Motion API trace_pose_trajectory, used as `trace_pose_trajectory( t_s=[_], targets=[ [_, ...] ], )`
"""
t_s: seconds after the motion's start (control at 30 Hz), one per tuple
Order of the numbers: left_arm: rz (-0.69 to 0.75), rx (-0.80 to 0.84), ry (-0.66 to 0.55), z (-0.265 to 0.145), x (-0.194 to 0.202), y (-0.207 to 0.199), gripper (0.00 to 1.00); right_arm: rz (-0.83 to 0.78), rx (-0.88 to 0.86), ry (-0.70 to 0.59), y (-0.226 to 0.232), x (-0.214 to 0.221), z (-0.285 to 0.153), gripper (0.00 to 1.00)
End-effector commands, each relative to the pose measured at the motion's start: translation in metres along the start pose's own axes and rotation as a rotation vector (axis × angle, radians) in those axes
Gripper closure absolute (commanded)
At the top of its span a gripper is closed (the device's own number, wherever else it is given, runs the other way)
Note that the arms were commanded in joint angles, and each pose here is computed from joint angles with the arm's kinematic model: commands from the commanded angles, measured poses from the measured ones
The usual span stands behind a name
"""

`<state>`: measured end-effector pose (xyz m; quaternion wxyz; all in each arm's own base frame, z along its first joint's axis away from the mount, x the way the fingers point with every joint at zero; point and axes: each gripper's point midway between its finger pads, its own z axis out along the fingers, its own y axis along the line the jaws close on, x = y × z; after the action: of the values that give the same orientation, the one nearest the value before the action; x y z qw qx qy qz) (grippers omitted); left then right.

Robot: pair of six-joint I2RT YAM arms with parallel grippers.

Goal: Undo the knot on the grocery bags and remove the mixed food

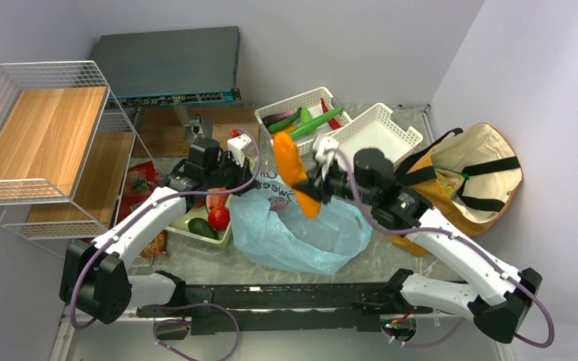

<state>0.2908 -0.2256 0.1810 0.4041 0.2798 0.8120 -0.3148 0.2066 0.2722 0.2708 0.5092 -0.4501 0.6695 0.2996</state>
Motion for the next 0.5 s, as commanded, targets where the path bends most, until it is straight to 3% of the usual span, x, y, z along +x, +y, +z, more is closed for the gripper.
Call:
trace_pose_trajectory(
  t_s=[0.0,0.1,0.2,0.33,0.47],
  targets=[
    [0.045,-0.017,0.013,-0.003,0.004,0.002,1.00,0.142,0.147,-0.441,-0.033,-0.175,-0.028,1.00],
    [0.047,-0.004,0.012,-0.004,0.006,0.000,1.00,0.248,0.319,-0.556,-0.072,-0.228,-0.050,1.00],
    [0.055,-0.002,-0.003,-0.007,0.005,-0.002,1.00,0.346,0.576,-0.584,-0.128,-0.233,-0.072,1.00],
    [0.059,-0.009,-0.011,-0.014,0.006,-0.005,1.00,0.484,0.932,-0.441,-0.209,-0.174,-0.091,1.00],
    [0.116,-0.008,-0.020,-0.022,0.006,-0.007,1.00,0.640,1.123,-0.291,-0.264,-0.087,-0.106,1.00]
  ],
)
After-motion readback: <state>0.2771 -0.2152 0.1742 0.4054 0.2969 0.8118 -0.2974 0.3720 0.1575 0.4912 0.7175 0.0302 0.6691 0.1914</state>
